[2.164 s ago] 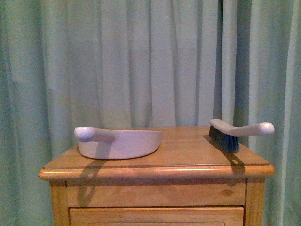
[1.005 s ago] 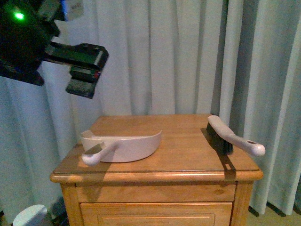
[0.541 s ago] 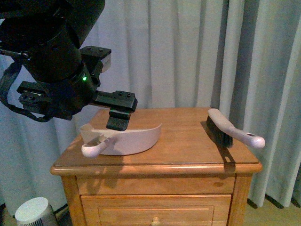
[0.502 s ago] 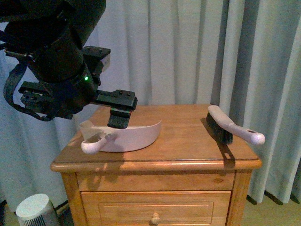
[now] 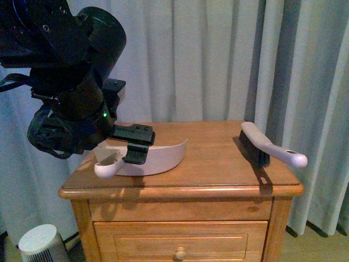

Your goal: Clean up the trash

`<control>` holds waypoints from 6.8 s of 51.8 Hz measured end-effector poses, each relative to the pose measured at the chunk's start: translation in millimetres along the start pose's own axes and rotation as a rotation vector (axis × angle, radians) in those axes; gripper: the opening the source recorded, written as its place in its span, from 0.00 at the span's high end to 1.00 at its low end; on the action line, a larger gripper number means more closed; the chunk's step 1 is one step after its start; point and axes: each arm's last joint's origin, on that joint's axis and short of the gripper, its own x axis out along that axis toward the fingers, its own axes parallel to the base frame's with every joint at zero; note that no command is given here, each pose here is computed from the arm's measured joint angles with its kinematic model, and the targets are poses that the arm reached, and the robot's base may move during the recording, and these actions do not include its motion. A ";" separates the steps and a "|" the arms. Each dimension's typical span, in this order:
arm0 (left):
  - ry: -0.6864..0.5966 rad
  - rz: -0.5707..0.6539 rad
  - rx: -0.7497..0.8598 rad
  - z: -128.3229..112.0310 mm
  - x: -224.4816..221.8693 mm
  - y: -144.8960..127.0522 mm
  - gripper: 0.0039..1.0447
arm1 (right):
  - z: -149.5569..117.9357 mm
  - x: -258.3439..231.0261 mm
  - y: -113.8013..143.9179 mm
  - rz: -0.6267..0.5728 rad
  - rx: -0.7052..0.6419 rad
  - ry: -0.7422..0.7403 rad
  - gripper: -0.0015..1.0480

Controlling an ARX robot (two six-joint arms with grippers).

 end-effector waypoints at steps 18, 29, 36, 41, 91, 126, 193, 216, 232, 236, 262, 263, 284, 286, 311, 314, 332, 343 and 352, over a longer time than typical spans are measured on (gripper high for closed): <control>0.015 0.002 -0.012 -3.7 16.7 -2.5 0.07 | 0.0 0.0 0.0 0.000 0.000 0.000 0.07; 0.023 0.002 -0.014 -6.6 24.0 -4.8 0.07 | 0.0 0.0 0.0 0.000 0.000 0.000 0.07; 0.016 -0.001 -0.016 -6.3 24.9 -6.2 0.07 | 0.0 0.0 0.0 0.000 0.000 0.000 0.07; 0.010 -0.002 -0.016 -6.0 24.9 -7.0 0.18 | 0.0 0.0 0.0 0.000 0.000 0.000 0.07; -0.518 -0.032 0.046 -15.2 -78.7 17.5 0.73 | 0.0 0.0 0.0 0.000 0.000 0.000 0.07; -0.874 -0.049 0.116 -181.1 -257.1 123.3 0.74 | 0.0 0.0 0.0 0.000 0.000 0.000 0.07; -0.875 -0.036 0.036 -215.8 -252.4 124.4 0.74 | 111.1 227.1 76.7 0.057 -0.006 0.654 0.07; -0.876 -0.036 0.037 -215.8 -252.5 124.3 0.74 | 67.9 302.3 118.8 -0.002 0.088 0.839 0.07; -0.876 -0.036 0.037 -215.8 -252.5 124.3 0.74 | 48.2 318.1 129.6 -0.014 0.112 0.872 0.07; -0.876 -0.036 0.037 -215.8 -252.5 124.3 0.74 | 43.2 321.7 131.5 -0.018 0.116 0.880 0.07; -0.876 -0.036 0.037 -215.8 -252.5 124.3 0.74 | 32.5 328.8 134.9 -0.021 0.128 0.883 0.76; -0.876 -0.036 0.037 -215.8 -252.5 124.3 0.74 | 32.4 328.9 134.9 -0.022 0.129 0.881 0.79; -0.876 -0.036 0.037 -215.8 -252.5 124.3 0.74 | 44.5 310.0 128.0 -0.020 0.029 0.745 0.81; -0.876 -0.036 0.037 -215.8 -252.5 124.3 0.74 | 55.1 301.0 125.4 -0.020 -0.006 0.668 0.81; -0.876 -0.036 0.037 -215.8 -252.5 124.3 0.74 | 122.3 147.9 84.8 -0.018 -0.167 0.104 0.81; -0.876 -0.036 0.037 -215.8 -252.5 124.3 0.74 | 122.2 129.9 79.7 -0.031 -0.178 0.070 0.81; -0.876 -0.036 0.037 -215.8 -252.5 124.3 0.74 | 113.6 50.6 46.7 -0.119 -0.139 -0.009 0.81; -0.876 -0.036 0.037 -215.8 -252.5 124.3 0.74 | 107.7 29.3 35.2 -0.160 -0.099 -0.066 0.81; -0.876 -0.036 0.037 -215.8 -252.5 124.3 0.74 | 103.8 23.2 30.4 -0.190 -0.066 -0.096 0.81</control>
